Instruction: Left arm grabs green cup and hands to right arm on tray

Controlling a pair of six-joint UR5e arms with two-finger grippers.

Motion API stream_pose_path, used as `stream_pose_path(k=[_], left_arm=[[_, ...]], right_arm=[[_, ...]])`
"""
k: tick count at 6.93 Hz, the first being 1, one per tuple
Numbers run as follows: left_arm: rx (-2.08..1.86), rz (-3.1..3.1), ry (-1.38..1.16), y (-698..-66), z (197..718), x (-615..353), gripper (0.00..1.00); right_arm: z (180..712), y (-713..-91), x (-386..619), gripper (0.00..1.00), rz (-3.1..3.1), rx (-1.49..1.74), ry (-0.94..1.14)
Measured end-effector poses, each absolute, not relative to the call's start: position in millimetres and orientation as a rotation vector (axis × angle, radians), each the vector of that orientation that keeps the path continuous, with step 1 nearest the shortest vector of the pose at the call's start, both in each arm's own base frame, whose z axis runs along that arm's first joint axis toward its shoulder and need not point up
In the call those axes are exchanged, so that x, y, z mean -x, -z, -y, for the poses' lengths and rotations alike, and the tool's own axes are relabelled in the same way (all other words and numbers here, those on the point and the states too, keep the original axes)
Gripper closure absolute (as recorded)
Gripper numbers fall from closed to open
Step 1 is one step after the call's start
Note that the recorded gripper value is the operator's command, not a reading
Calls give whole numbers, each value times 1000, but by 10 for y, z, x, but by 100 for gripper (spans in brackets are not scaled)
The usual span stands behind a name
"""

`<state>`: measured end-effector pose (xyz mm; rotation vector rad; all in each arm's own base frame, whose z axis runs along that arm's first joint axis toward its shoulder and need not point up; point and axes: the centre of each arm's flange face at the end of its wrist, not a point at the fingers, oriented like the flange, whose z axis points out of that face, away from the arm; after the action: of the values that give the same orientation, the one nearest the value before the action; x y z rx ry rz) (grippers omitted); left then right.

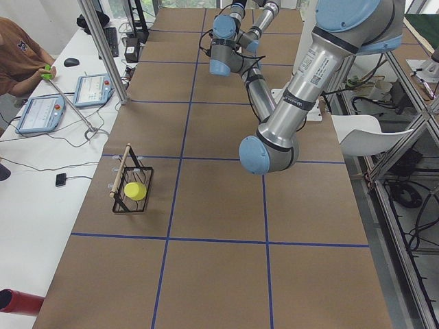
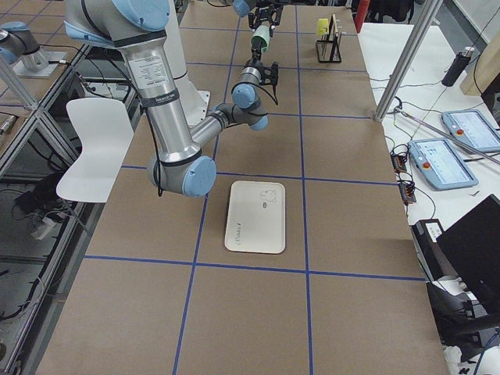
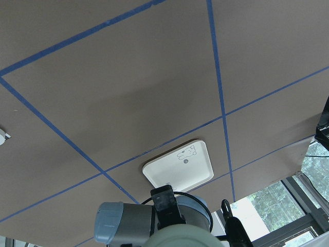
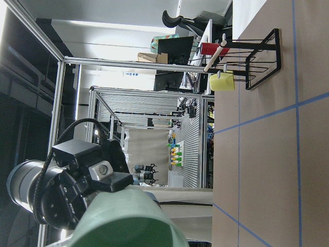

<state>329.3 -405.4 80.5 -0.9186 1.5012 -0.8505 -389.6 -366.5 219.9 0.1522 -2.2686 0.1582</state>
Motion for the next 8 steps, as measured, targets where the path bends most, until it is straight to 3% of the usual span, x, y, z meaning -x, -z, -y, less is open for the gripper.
stream_pose_path(k=[3, 6, 8], left_arm=[[920, -1500, 851, -802, 4055, -3308, 71], [921, -1503, 845, -775, 4056, -3324, 71], [921, -1502, 846, -780, 4063, -3329, 71]], right_arm=[[3655, -2160, 3929, 22, 2274, -149, -157], [3658, -2141, 3942, 33, 2280, -152, -166], [3672, -2129, 3942, 46, 2285, -160, -179]])
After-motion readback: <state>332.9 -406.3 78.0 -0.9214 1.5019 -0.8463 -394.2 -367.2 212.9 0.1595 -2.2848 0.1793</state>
